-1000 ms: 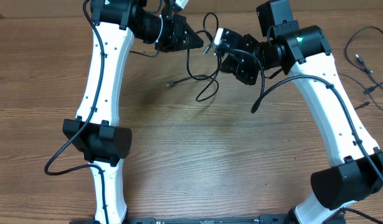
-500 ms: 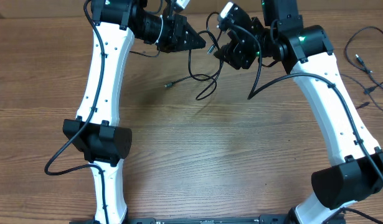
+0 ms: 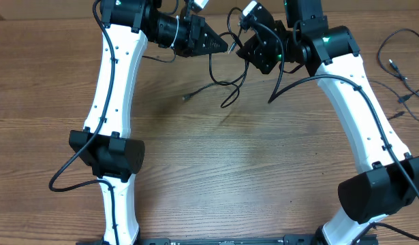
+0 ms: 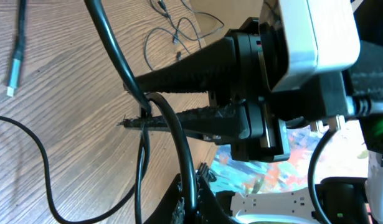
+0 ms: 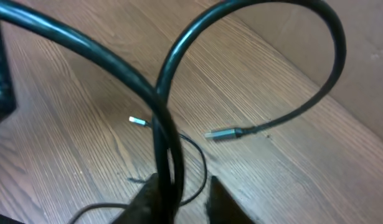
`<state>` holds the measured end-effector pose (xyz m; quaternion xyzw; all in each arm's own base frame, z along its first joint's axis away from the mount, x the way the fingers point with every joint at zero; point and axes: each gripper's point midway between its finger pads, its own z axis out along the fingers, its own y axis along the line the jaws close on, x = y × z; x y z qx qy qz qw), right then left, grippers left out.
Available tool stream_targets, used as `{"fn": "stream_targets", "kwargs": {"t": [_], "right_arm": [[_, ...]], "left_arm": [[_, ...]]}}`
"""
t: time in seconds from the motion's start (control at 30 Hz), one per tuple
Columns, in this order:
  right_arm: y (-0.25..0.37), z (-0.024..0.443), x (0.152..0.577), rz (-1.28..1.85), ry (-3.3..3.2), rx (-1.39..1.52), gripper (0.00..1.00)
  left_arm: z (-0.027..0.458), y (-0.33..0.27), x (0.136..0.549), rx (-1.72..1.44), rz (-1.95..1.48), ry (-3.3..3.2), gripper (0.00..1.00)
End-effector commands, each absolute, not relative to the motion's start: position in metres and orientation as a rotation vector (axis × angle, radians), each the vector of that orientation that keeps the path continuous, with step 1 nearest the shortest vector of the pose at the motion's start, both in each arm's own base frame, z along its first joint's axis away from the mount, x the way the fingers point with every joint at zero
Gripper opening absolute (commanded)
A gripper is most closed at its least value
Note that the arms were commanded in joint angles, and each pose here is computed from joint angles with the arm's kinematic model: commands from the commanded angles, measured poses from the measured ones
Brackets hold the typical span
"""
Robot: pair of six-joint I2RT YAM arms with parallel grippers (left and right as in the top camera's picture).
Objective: Untangle cables
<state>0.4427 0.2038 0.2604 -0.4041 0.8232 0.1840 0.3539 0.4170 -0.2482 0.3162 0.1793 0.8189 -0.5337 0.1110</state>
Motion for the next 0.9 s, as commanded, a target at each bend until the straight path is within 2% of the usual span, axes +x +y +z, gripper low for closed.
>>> {"fn": "stream_targets", "kwargs": {"t": [0.0,0.1,0.27,0.5,0.7,0.87], "right_arm": [[0.203,0.256,0.442,0.498,2.15,-1.031,0.14],[0.202,0.251,0.436,0.508,2.183,-1.035,0.09],[0.198,0.24,0.421,0.535,2.258,-1.048,0.07],[0.21,0.238,0.386,0.701,2.207,-1.232,0.06],[0.227,0.251,0.36,0.884,2.028,-1.39,0.06],[0.233,0.258,0.363,0.916,1.969,-1.385,0.06]], "left_arm": [[0.311,-0.245,0.425,0.536,-1.489,2.407,0.04],[0.302,-0.24,0.439,0.425,-1.393,2.47,0.04],[0.282,-0.217,0.47,0.094,-1.154,2.589,0.04],[0.269,-0.192,0.495,-0.199,-0.933,2.611,0.04],[0.263,-0.179,0.502,-0.259,-0.819,2.61,0.04],[0.259,-0.177,0.497,-0.271,-0.804,2.637,0.04]]}}
